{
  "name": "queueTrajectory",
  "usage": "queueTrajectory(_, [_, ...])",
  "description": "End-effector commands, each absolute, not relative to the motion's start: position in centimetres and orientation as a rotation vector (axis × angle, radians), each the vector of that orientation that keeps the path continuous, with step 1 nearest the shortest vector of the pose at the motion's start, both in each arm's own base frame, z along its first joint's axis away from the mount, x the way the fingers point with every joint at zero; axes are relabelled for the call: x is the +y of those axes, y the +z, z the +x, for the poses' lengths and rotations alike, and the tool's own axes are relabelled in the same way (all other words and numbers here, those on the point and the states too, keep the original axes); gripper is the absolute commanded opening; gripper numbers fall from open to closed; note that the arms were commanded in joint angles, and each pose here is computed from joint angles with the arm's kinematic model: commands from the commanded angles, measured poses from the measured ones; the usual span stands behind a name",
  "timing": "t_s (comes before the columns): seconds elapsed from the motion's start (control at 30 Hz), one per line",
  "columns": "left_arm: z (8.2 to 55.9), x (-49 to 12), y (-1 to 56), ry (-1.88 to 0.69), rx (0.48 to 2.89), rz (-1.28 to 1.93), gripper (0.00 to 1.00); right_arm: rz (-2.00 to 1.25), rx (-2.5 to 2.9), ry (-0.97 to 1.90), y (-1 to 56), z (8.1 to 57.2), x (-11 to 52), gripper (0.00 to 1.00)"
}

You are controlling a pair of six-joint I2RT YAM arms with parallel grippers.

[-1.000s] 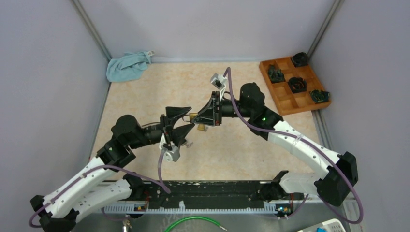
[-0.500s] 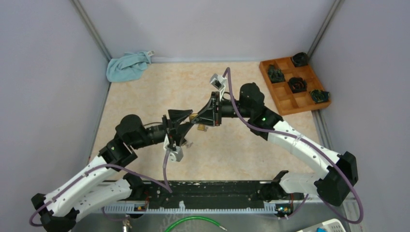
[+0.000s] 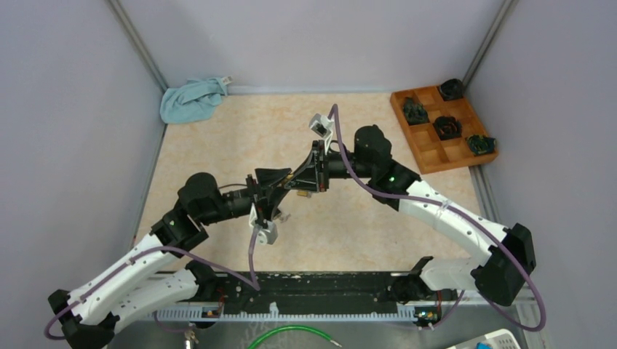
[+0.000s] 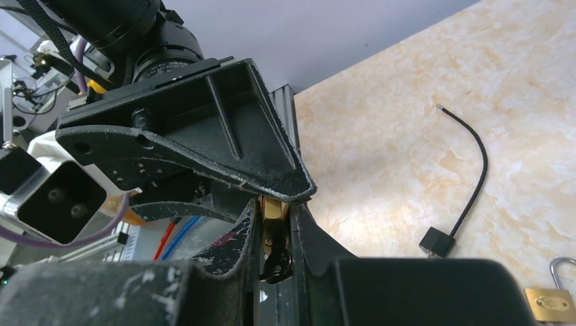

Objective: Unlock with the key
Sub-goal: Unlock the lock.

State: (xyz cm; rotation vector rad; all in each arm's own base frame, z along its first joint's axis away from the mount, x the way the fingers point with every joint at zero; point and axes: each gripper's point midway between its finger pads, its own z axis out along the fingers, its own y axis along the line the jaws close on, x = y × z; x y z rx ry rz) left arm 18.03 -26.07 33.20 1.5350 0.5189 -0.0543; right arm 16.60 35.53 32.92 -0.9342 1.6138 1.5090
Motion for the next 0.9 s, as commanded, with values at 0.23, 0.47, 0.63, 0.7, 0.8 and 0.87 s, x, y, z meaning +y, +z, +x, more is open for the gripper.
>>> queueTrajectory(0.23, [18.1,-25.7,33.3,0.003,0.485,1.519,0.00,-0.781,1.520,1.492,39.0,18.7,32.5,0.38])
queueTrajectory(0.47, [18.5,-25.6,34.2,0.105,0.400,1.502,0.00,-0.708,1.580,1.483,39.3,18.4,29.7,0.41])
queueTrajectory(0.63, [18.2,-25.8,34.5,0.074,0.398,1.503,0.00,-0.830,1.501,1.212,37.6,18.8,27.8,0.43])
queueTrajectory(0.7, [18.2,-25.8,34.8,0.068,0.399,1.496,0.00,-0.882,1.486,1.124,36.6,19.2,27.5,0.41])
queueTrajectory(0.8, [18.3,-25.9,35.3,0.123,0.345,1.482,0.00,-0.873,1.510,1.195,36.7,19.1,28.3,0.41])
queueTrajectory(0.87, [18.4,-25.9,35.5,0.205,0.264,1.475,0.00,-0.863,1.542,1.330,37.0,18.1,29.2,0.44])
